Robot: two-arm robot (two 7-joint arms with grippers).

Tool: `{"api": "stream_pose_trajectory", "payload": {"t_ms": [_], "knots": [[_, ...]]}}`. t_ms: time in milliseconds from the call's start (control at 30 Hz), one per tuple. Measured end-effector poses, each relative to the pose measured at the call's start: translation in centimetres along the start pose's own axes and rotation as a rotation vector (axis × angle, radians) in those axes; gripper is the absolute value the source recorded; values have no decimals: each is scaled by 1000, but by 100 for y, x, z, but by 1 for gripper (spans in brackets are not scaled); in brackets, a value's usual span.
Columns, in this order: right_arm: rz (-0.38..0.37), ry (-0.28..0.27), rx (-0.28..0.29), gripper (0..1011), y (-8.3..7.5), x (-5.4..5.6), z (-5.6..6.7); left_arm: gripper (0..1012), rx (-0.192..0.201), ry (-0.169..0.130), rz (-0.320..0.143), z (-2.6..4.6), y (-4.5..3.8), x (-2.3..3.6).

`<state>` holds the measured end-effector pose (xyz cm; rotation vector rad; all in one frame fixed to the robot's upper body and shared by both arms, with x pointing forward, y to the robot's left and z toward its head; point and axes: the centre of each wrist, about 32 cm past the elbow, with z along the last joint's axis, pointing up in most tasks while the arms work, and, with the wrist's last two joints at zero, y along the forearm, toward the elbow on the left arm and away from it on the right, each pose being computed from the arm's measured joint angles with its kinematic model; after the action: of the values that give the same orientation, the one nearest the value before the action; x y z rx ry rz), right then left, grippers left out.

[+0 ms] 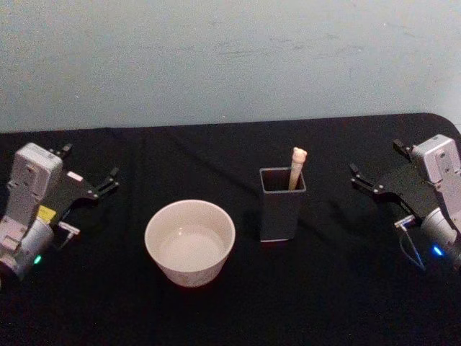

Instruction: Pick up the stirring spoon with one hand, stir inside the cup, then place it back in its original position.

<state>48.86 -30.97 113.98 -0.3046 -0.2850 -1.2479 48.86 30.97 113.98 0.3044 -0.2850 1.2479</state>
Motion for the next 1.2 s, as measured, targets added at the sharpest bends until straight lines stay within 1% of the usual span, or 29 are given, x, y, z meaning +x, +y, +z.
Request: {"api": "stream_pose_trajectory", "payload": {"t_ms": [267,367,467,533,600,667,700,833,1033,1200], "knots": [[1,1,1,1000,1,10,3,1001,0,0,0,0,0,0],[12,23,10,1000,-11,38,24,1001,0,0,0,0,0,0],[34,72,35,1000,-50,73,79,1001,0,0,0,0,0,0],[46,94,47,1000,-77,88,111,1001,0,0,0,0,0,0],[72,126,68,1000,-121,104,164,1001,0,0,0,0,0,0],[86,143,77,1000,-150,115,189,1002,0,0,0,0,0,0],[107,162,87,1000,-187,123,219,1001,0,0,0,0,0,0],[158,201,97,1000,-266,133,271,1001,0,0,0,0,0,0],[237,229,101,1000,-350,114,309,1001,0,0,0,0,0,0],[285,236,102,1000,-359,76,316,1002,0,0,0,0,0,0]]}}
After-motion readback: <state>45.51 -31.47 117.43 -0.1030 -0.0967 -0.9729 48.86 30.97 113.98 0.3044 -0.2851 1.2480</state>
